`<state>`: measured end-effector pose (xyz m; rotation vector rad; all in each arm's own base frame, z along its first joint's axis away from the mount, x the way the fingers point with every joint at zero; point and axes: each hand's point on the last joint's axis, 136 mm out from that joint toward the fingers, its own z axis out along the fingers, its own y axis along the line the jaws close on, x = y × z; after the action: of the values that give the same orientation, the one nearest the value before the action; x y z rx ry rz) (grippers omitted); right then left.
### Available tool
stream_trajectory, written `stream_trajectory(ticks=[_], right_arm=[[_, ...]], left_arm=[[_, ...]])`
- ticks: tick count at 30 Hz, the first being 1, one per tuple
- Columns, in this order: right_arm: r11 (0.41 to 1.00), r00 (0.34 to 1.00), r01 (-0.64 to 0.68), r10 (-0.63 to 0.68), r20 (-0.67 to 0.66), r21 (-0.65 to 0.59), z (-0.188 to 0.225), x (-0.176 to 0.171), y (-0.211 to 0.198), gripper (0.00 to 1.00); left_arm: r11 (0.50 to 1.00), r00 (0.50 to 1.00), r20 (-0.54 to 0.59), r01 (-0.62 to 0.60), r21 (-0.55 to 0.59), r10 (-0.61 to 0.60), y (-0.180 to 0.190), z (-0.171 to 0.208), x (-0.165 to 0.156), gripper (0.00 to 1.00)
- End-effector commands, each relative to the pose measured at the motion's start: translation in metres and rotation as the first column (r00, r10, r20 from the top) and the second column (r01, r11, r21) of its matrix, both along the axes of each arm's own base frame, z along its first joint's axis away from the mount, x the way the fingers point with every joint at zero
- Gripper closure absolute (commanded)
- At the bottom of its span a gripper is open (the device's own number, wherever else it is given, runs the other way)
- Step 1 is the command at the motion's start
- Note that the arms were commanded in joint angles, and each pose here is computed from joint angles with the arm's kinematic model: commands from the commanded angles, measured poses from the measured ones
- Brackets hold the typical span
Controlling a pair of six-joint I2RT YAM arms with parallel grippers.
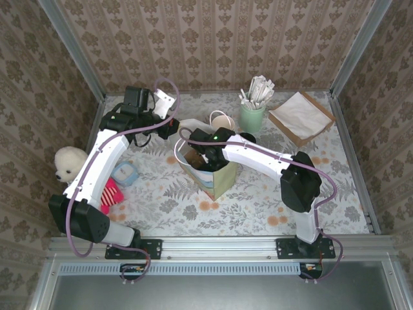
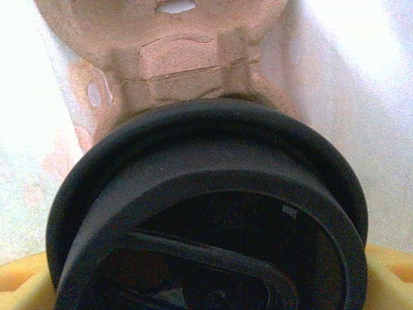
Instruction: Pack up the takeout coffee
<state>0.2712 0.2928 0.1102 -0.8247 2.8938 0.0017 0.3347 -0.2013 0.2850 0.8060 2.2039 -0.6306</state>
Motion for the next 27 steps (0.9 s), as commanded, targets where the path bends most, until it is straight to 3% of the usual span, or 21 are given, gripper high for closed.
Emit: stream_trajectory(ticks=[1,14,27], right_arm=[[1.0,1.0,0.01,-0.01,-0.008,0.027,0.017,-0.006,-0.001,0.13],[0.999,1.0,-0.002,0.003,-0.013,0.032,0.021,-0.008,-0.002,0.0],[0.998,0.999,0.009,-0.011,0.034,0.069,0.033,-0.002,0.002,0.0]], left_arm=[[1.0,0.999,0.047,-0.001,-0.026,0.002,0.0,0.013,0.004,1.0],[1.0,0.999,0.042,-0.004,-0.019,0.005,0.0,0.012,0.004,1.0],[1.0,1.0,0.031,-0.002,-0.025,0.002,-0.001,0.012,0.004,1.0]])
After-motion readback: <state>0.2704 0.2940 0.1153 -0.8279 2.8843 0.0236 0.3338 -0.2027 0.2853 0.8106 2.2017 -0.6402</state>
